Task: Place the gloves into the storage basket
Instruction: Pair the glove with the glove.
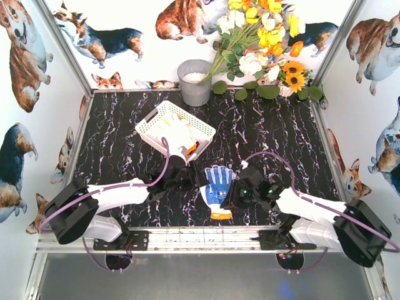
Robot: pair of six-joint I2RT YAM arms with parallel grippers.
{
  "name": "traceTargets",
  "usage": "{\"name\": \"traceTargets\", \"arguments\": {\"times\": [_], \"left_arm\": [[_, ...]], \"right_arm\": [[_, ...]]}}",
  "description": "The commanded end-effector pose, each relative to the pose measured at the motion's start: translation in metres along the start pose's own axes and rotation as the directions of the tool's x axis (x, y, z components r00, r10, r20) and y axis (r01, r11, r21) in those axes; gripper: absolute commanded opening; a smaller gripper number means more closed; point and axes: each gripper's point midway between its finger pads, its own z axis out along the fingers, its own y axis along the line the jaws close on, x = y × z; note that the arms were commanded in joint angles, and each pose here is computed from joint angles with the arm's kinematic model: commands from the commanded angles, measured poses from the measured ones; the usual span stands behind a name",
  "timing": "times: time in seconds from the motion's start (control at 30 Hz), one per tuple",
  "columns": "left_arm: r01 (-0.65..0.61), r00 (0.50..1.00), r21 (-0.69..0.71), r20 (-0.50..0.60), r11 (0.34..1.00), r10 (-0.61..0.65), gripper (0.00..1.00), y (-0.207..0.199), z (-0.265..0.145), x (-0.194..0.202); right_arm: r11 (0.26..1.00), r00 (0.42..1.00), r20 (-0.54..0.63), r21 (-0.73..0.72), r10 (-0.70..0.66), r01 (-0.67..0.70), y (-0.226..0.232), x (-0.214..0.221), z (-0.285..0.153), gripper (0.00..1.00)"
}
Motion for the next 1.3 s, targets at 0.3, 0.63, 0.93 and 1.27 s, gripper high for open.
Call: {"name": "traceTargets", "arguments": {"times": [0.3,0.63,0.93,1.27], "left_arm": [[0.084,0.996,0.059,-0.026,0.995,-0.083,0.4,0.006,0.032,0.004],[0.093,0.995,0.014,-0.033,0.996,-0.092,0.25,0.022,0.04,0.008],[0.126,0.991,0.055,-0.049,0.991,-0.123,0.25,0.021,0.046,0.011],[0.136,0.99,0.149,-0.054,0.979,-0.13,0.22,0.006,0.049,0.01]], "right_arm": [[0.998,1.0,-0.005,0.058,-0.005,0.005,-0.018,0.0,0.018,0.26],[0.999,1.0,-0.007,0.049,-0.001,0.002,-0.017,0.002,0.017,0.32],[1.0,1.0,-0.016,0.028,-0.003,0.003,-0.011,0.001,0.018,0.33],[1.0,1.0,-0.02,0.026,-0.005,0.005,-0.011,0.002,0.017,0.34]]}}
